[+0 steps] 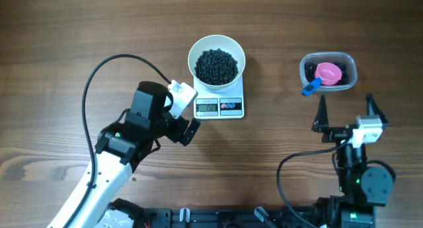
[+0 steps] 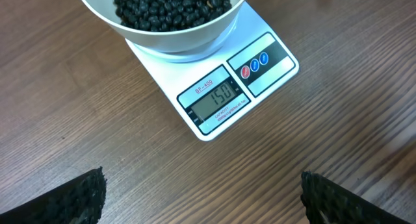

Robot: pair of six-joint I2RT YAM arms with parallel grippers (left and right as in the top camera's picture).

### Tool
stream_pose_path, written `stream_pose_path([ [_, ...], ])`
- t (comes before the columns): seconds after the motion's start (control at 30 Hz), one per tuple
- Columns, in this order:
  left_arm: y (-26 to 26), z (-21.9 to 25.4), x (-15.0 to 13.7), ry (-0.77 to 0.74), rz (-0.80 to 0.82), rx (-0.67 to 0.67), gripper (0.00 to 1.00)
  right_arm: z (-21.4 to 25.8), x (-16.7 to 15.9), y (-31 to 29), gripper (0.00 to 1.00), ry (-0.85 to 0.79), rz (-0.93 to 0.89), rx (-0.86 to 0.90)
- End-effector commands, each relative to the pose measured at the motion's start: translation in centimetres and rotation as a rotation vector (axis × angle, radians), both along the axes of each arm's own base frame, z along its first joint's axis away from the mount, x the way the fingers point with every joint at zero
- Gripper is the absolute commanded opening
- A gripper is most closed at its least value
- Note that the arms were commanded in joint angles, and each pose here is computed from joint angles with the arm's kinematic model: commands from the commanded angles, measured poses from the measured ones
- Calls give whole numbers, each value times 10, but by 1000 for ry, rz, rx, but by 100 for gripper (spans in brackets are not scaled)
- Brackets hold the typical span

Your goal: Scoop item into bowl and weigh 150g on scale

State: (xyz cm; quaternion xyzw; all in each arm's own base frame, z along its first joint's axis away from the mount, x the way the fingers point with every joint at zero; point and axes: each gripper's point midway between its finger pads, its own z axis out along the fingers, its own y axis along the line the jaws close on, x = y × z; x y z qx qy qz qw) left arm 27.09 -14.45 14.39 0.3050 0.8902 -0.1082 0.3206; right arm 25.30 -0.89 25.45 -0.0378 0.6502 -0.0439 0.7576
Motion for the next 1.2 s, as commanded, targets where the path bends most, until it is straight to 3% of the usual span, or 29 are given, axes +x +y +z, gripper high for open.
stream_pose_path([
  [0.0, 1, -1, 0, 0, -6, 2, 100, -11, -3, 4, 100, -18, 19, -8],
  [0.5, 0, -1, 0, 0, -6, 2, 100, -31, -12, 6, 100, -45, 26, -11],
  [0.87, 0, -1, 0, 0, -6, 2, 100, -76, -7, 6, 100, 139, 28, 11],
  [1.17, 0, -1, 0, 0, -6, 2, 100, -77, -7, 5, 100, 142, 26, 10],
])
